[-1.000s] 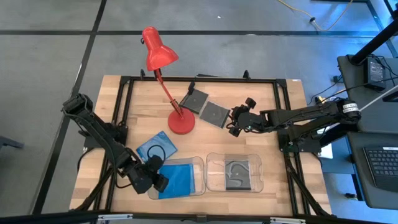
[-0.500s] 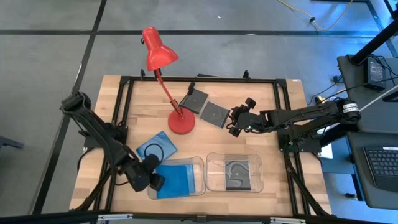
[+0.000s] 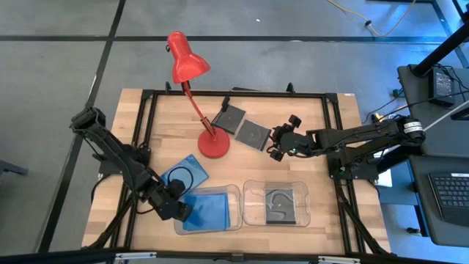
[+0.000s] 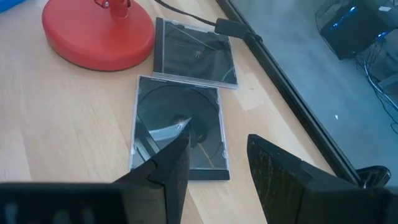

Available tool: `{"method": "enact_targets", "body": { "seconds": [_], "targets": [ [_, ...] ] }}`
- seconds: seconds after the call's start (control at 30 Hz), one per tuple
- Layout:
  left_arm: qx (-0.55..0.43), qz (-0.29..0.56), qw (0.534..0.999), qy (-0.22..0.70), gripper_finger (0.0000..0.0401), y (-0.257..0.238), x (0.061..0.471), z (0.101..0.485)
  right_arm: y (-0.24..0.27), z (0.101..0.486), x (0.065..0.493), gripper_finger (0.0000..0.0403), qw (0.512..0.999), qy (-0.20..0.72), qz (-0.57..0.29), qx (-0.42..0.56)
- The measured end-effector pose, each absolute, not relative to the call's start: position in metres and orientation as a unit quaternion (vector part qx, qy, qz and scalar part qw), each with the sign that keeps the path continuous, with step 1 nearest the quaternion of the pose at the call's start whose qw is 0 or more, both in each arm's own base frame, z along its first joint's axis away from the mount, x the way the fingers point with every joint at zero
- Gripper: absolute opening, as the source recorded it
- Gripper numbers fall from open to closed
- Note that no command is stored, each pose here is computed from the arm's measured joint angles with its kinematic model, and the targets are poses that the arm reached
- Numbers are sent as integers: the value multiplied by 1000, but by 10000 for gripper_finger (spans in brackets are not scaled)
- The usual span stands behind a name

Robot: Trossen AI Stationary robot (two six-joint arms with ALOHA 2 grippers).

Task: Pick & place jewel cases by type
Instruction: Put the blue cd case into the left transparent bin

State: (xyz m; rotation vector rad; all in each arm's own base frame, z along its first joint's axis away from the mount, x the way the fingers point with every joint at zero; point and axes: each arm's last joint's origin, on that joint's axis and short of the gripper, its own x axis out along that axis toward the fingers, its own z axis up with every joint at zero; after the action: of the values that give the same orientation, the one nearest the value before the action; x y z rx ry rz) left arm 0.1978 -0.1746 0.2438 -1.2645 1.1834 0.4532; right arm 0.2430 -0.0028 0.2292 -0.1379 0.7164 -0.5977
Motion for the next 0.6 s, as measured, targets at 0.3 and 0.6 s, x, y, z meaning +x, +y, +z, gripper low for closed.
{"method": "enact_targets", "body": {
  "seconds": [0.3,0.6],
  "targets": [
    [-517,197,682,478,136,-145,185,267,-2,232,245,163,897,333,-281,-71],
    [-492,334,690,414,137,-107,150,279,-2,233,246,163,899,329,-277,-80]
  ]
}}
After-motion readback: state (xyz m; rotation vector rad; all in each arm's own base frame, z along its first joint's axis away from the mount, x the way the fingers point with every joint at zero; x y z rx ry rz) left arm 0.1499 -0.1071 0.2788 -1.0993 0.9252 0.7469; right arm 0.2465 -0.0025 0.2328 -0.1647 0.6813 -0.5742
